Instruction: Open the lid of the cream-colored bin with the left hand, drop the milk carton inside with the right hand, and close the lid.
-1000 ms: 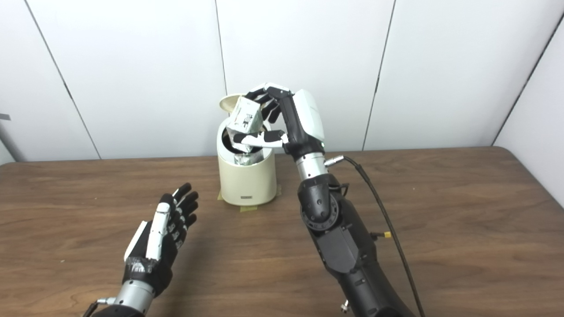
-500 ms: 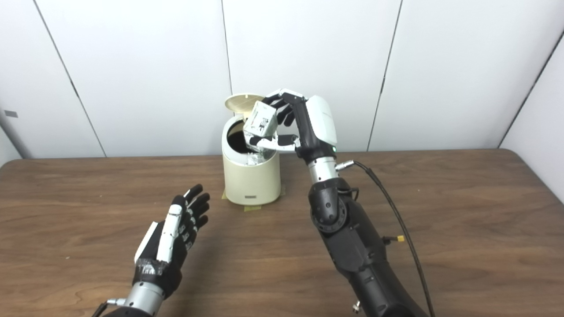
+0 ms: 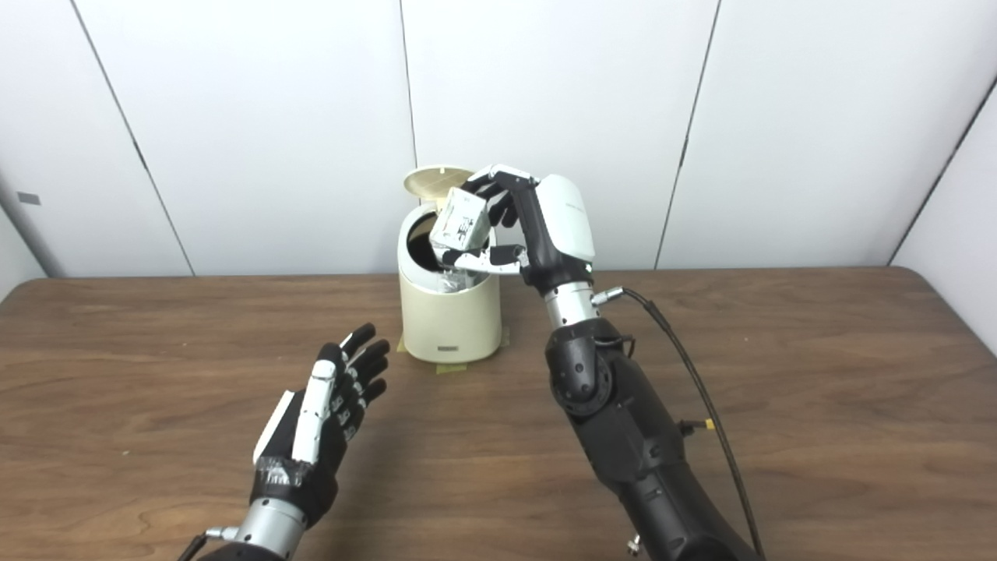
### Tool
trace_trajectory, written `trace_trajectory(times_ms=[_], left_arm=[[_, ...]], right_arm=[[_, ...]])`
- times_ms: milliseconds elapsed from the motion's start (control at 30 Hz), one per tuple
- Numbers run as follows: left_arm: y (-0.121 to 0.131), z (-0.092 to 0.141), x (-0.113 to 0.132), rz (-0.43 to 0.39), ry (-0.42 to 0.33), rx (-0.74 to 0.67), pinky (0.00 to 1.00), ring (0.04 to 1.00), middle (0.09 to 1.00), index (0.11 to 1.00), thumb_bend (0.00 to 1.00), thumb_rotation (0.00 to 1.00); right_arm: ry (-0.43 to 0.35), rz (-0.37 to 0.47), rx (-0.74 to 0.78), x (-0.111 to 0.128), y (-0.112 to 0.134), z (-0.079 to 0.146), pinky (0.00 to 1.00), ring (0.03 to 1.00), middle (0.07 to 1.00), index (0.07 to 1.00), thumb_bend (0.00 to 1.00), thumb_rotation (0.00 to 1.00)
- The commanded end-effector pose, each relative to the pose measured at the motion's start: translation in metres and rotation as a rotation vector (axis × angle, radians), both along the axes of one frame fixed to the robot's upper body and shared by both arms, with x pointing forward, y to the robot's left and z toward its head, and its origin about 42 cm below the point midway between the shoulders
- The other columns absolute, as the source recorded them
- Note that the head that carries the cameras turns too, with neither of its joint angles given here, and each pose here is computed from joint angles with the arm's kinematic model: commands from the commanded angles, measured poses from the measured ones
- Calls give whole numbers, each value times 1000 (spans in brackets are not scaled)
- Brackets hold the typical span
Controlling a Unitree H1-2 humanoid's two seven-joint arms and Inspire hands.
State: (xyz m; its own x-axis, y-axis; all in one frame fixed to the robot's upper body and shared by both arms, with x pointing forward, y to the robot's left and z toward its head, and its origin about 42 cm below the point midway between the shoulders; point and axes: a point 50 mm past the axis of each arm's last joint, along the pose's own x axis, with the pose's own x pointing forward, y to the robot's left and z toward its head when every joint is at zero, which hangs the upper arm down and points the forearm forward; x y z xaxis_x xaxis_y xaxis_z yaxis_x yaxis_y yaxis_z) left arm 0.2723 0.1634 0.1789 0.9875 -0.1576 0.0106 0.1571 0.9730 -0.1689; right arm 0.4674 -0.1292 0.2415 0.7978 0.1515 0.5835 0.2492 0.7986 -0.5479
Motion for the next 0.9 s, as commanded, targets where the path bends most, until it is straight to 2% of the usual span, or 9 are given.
trace_trajectory(times_ms=[0, 167, 200, 233, 267, 433, 800, 833, 867], left_arm=[[-4, 21, 1, 3, -100, -15, 959, 945, 911, 937, 531, 944], [-3, 21, 1, -4, -94, -22, 957, 947, 911, 938, 516, 931], [-3, 21, 1, -4, -93, -21, 958, 948, 911, 938, 513, 923], [-3, 21, 1, -5, -92, -23, 955, 947, 909, 935, 512, 910], [-3, 21, 2, -6, -92, -24, 956, 948, 908, 934, 511, 896], [-1, 20, 3, -6, -84, -32, 961, 945, 909, 935, 500, 869], [4, 19, 6, 2, -88, -8, 949, 929, 901, 916, 499, 847], [4, 19, 6, 4, -87, -9, 948, 926, 898, 913, 500, 840], [5, 19, 6, 3, -87, -10, 948, 925, 897, 912, 500, 836]], right_arm=[[-76, 50, 16, 5, 12, 33, 343, 386, 494, 517, 517, 0], [-22, 32, -41, 6, 11, 32, 412, 443, 476, 544, 520, 4], [-12, 30, -37, 5, 10, 32, 412, 471, 527, 587, 726, 65], [1, 27, -24, 4, 10, 32, 417, 502, 570, 618, 859, 107], [10, 25, -14, 4, 9, 33, 414, 525, 600, 630, 918, 126], [25, 5, 15, 2, 8, 36, 408, 544, 622, 638, 969, 151], [-60, -23, 43, -6, 4, 46, 391, 496, 605, 602, 879, 18], [-66, -24, 48, -6, 4, 46, 381, 472, 578, 536, 668, 83], [-83, -26, 62, -9, 1, 47, 378, 464, 569, 514, 596, 105]])
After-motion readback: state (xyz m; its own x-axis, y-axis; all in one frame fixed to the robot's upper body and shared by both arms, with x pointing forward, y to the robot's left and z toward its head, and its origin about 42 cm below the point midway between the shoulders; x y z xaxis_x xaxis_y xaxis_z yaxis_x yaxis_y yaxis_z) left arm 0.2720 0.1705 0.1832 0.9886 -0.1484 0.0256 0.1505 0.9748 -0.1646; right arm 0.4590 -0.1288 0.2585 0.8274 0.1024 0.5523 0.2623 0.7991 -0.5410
